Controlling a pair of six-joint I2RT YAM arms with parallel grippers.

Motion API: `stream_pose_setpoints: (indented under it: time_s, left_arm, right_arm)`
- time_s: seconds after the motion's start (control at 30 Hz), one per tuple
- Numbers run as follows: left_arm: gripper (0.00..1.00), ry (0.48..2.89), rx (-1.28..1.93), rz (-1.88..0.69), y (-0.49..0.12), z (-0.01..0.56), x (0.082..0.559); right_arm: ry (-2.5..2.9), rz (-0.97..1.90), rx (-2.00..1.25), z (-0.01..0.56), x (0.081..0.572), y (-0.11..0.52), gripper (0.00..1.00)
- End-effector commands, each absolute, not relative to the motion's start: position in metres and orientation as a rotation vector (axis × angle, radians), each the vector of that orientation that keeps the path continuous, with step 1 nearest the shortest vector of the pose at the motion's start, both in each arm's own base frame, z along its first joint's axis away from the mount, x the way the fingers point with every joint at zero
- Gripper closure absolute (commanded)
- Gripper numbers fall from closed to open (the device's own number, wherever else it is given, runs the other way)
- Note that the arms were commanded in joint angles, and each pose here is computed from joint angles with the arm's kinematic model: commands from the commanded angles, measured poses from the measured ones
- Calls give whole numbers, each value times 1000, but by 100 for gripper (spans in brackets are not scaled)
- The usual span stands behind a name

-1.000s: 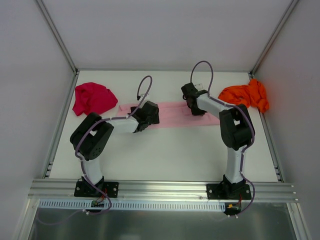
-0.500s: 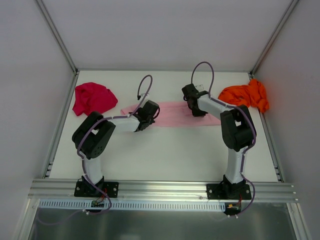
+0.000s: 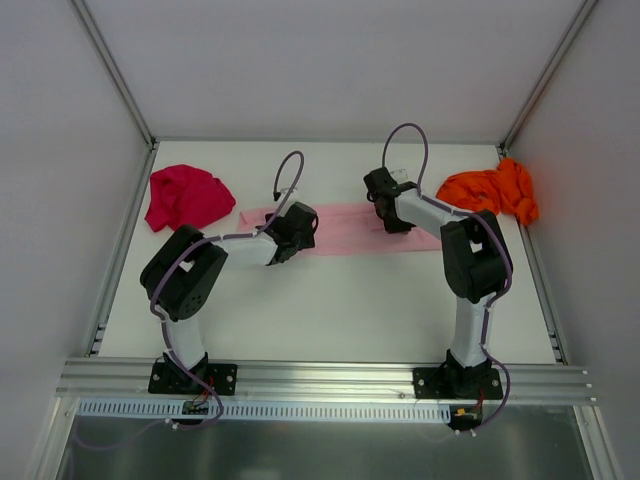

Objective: Fold and stack the t-shirts
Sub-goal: Rotate the tshirt 90 degrees

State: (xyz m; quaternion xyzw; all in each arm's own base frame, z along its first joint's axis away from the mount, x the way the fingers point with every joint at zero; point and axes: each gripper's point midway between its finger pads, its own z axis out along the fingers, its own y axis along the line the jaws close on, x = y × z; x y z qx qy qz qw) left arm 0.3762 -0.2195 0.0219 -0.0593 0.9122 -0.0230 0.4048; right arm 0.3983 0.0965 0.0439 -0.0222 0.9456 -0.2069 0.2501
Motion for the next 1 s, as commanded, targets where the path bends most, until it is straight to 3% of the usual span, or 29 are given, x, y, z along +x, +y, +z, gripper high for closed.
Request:
stream_pose_setpoints:
  time_s: [0.0, 0.27, 0.77, 0.97]
  left_arm:
    - [34, 2265, -144, -53, -214, 41, 378]
    - [29, 2340, -259, 223, -183, 28, 374]
    - [30, 2425, -307, 210, -172, -3, 366]
    - [31, 2477, -345, 61, -171, -6, 379]
  right_arm:
    - [2504, -524, -32, 72, 411, 102, 99]
    - [2561, -502, -68, 50, 408, 108, 99]
    - [2615, -458, -143, 24, 370, 128, 99]
    - [2581, -456, -187, 24, 352, 143, 99]
